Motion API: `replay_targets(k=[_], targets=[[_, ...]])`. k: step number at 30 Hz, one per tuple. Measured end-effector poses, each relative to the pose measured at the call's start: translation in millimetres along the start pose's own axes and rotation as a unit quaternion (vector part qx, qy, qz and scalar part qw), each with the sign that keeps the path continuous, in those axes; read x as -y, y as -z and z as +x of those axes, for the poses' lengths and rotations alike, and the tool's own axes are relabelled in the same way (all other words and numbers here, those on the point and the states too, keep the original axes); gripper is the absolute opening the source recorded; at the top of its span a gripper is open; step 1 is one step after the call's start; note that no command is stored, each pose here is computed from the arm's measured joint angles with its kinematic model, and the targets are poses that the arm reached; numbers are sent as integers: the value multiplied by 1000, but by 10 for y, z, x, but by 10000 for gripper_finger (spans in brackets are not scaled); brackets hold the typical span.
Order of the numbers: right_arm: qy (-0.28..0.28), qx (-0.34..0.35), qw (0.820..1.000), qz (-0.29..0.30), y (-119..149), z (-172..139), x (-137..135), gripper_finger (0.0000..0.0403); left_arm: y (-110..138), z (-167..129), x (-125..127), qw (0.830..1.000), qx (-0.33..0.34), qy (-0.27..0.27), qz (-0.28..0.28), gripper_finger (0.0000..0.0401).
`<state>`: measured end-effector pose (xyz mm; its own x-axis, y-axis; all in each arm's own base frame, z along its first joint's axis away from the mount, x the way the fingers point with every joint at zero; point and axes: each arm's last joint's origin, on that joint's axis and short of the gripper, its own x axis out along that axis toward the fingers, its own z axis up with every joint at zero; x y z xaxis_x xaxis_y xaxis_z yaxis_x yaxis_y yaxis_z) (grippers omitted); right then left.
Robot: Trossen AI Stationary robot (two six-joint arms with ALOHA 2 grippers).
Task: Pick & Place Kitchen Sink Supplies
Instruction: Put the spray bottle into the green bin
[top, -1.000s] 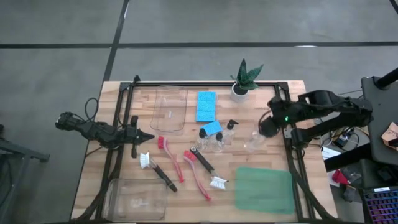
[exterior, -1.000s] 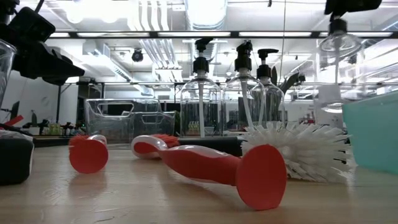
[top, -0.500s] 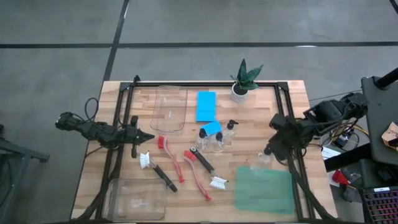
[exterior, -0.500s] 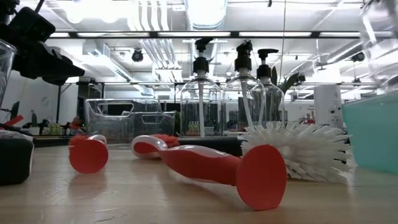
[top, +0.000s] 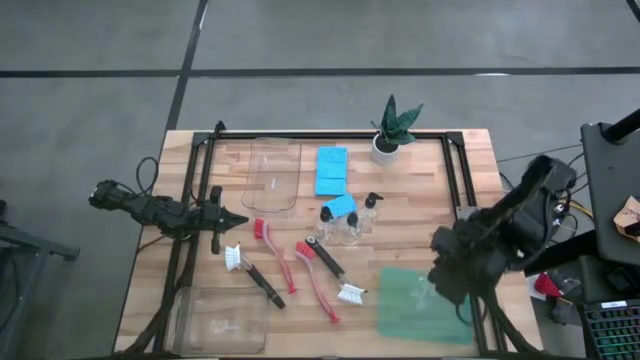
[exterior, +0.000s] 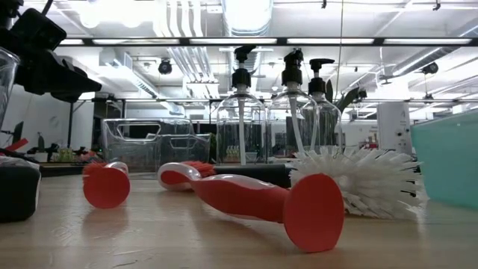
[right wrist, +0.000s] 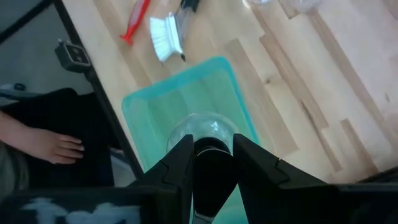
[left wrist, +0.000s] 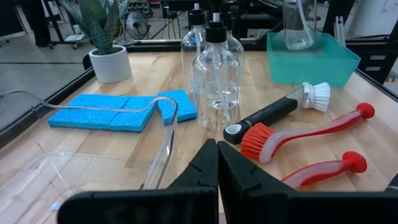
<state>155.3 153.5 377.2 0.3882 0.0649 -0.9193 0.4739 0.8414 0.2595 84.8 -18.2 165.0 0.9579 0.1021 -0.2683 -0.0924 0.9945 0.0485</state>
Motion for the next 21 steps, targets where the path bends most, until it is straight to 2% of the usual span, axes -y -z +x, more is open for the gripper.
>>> replay_targets(k=[6, 12, 21], targets=[[41, -19, 999, -8, 217, 270, -267, 90, 0, 0, 0, 1000, 0, 0, 0, 0], [66, -26, 997, -18, 388, 432, -418, 90, 0, 0, 0, 1000, 0, 0, 0, 0], [57, 40, 997, -35, 624, 415, -644, 90, 0, 0, 0, 1000, 0, 0, 0, 0]])
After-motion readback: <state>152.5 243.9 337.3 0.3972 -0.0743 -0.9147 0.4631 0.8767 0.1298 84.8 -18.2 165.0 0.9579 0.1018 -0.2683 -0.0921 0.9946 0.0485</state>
